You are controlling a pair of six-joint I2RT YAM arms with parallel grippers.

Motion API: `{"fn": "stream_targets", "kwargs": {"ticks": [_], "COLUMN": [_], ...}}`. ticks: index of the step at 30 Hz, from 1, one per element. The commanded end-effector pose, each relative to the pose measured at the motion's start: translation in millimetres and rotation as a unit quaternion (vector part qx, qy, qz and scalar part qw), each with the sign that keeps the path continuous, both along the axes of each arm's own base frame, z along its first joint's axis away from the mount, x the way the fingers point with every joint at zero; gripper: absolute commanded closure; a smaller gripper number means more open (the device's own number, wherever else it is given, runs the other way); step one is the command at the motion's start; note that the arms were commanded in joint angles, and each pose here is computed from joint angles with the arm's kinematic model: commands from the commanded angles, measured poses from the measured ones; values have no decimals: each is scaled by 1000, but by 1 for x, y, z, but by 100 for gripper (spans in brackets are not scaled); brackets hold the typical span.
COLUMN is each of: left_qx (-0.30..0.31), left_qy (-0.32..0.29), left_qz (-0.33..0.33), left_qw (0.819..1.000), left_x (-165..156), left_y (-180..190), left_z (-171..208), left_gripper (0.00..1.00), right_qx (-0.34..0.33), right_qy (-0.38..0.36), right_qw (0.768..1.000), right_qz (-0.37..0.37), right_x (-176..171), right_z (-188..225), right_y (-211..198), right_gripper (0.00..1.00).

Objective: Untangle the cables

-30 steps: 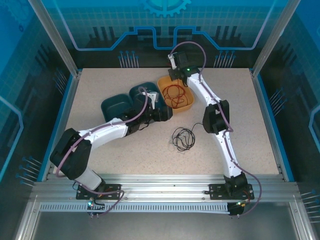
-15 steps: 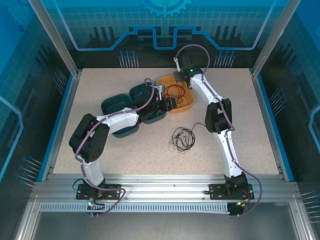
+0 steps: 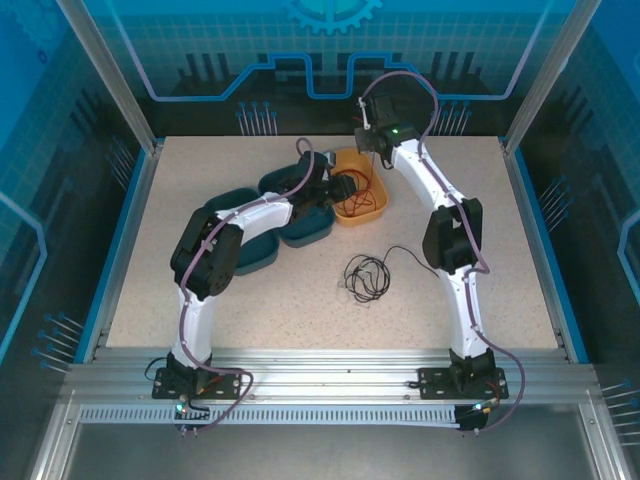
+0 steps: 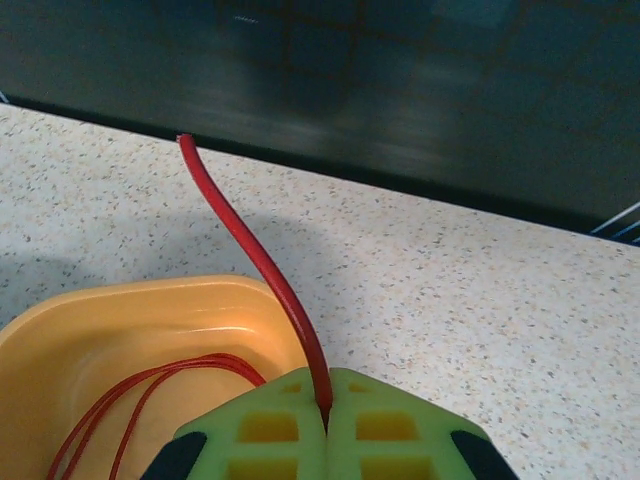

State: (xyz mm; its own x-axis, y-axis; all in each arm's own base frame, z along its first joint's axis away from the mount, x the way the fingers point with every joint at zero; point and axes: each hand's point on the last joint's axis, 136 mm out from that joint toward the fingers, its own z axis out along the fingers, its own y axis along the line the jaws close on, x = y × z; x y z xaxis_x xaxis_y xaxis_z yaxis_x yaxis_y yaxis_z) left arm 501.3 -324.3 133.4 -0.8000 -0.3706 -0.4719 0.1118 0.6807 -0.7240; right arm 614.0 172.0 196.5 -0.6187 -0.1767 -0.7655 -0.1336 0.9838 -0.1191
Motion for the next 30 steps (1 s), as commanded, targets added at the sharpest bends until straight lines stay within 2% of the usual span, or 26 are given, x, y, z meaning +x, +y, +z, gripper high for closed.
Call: {"fn": "stream_targets", "kwargs": {"ticks": [1, 6, 9, 12, 19, 23, 24, 30], "left_qx": [-15, -14, -14, -31, -7, 11, 15, 40], "left_qy": [-3, -3, 10, 2, -63, -95, -105, -121], "left_qz": [-21, -33, -24, -19, -11, -6, -5, -5], "left_qw": [1000, 999, 1000, 999, 998, 995, 994, 992], "left_x": [-2, -11, -14, -17, -32, -46, -50, -73], "left_y": [-7, -5, 2, 9, 32, 47, 50, 67], "left_z": [16, 20, 10, 19, 69, 96, 102, 115], "left_gripper": [74, 71, 71, 66, 46, 30, 26, 1], "right_qx": [-16, -4, 13, 10, -1, 10, 6, 4], "right_qy": [-8, 1, 8, 17, 38, 47, 59, 83], "right_qw": [999, 998, 999, 1000, 999, 997, 996, 993], "right_qz": [-40, -58, -39, -10, 36, 57, 60, 79], "right_x": [-9, -11, -15, -23, -34, -33, -31, -24], "right_z": [20, 17, 15, 8, -16, -26, -42, -75], "right_y": [-19, -24, -12, 5, 35, 49, 52, 65], "right_gripper": [100, 100, 100, 100, 99, 97, 97, 95]}}
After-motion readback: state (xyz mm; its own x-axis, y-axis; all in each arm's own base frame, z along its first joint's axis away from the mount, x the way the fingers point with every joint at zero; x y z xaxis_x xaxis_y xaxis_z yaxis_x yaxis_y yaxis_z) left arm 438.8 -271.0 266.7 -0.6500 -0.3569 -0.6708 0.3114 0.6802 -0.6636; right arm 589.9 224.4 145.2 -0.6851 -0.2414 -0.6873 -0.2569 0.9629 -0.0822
